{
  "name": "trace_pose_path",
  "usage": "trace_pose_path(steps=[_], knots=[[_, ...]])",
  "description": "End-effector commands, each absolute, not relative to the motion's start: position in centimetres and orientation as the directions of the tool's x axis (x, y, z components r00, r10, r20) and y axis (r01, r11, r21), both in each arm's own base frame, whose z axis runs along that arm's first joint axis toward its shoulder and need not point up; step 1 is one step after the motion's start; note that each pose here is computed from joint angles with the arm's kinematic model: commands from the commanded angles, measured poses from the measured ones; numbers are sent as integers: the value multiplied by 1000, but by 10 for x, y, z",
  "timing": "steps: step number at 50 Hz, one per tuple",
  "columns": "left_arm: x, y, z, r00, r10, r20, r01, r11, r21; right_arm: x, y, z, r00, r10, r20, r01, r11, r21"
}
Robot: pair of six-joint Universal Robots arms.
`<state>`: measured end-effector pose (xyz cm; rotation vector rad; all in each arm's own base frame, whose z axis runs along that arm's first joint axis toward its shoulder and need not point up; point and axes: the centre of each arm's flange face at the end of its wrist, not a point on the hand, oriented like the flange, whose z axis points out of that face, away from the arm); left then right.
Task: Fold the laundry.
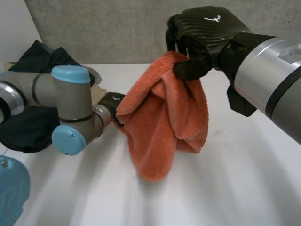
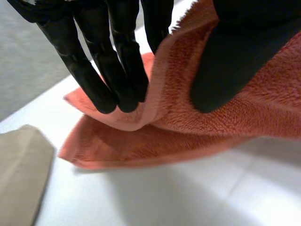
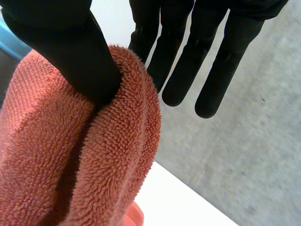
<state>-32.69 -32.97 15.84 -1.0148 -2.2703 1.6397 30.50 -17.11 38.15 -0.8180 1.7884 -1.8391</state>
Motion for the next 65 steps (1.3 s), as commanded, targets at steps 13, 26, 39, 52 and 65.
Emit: trace_pose_path(steps=[13,26,39,52,65], knots=[[-250,-275,344,-872,443,-211,170,-131,-977,237,-312,306,-769,-578,275,-389,81,-918],[-293,-307,229,-833,473,-289,343,30,-939,277,-377,214,-691,-632,351,-458,8,-889],[-305,-299,167,-829,458,-321,476,275,-835,305,-377,170,-602,-641,476,-557,-89,-825],[-252,-304,244,-879,410,-244,349,204,-915,271,-346,224,-718,-507,476,-572,41,-819],[-237,-328,182,-884,468,-25,254,432,-865,242,-351,173,-787,-530,317,-526,307,-793]])
